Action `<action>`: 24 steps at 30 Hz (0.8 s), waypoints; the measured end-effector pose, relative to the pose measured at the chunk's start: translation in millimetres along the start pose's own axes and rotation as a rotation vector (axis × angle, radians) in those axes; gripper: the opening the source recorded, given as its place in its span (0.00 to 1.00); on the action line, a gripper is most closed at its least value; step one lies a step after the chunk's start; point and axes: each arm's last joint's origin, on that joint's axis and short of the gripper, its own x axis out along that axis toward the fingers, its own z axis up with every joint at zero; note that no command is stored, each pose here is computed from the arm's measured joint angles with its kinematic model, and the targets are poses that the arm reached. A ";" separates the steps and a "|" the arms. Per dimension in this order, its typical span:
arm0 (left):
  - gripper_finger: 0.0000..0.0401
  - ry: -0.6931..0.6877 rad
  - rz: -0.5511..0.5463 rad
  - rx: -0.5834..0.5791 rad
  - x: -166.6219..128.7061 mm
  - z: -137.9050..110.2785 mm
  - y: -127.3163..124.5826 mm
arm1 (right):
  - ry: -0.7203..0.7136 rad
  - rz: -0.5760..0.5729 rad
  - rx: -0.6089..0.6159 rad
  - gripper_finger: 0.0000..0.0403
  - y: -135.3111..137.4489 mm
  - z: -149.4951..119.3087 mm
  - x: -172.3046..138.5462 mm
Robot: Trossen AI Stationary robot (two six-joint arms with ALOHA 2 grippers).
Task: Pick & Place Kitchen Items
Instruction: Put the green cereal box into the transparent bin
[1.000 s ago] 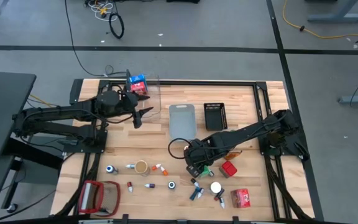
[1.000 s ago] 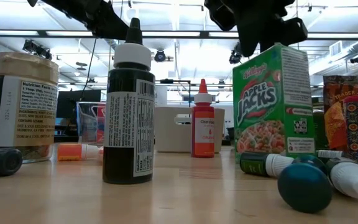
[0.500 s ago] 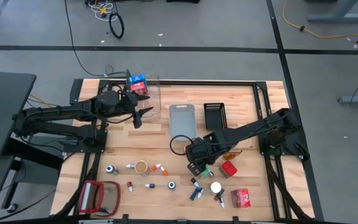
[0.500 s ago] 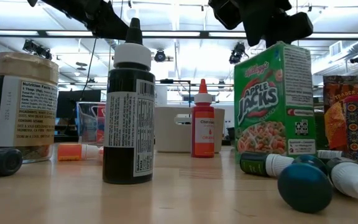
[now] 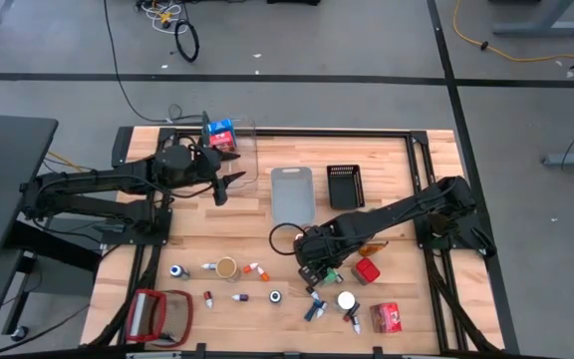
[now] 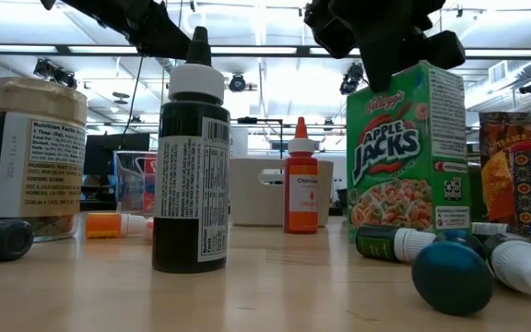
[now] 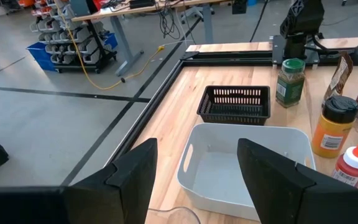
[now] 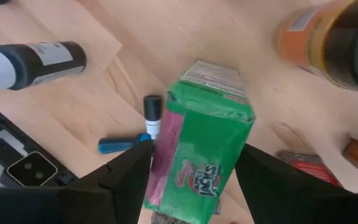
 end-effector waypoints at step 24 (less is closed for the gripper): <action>0.58 -0.002 -0.011 0.003 0.0 0.1 -0.4 | 0.046 -0.005 -0.158 0.30 -4.7 7.5 12.9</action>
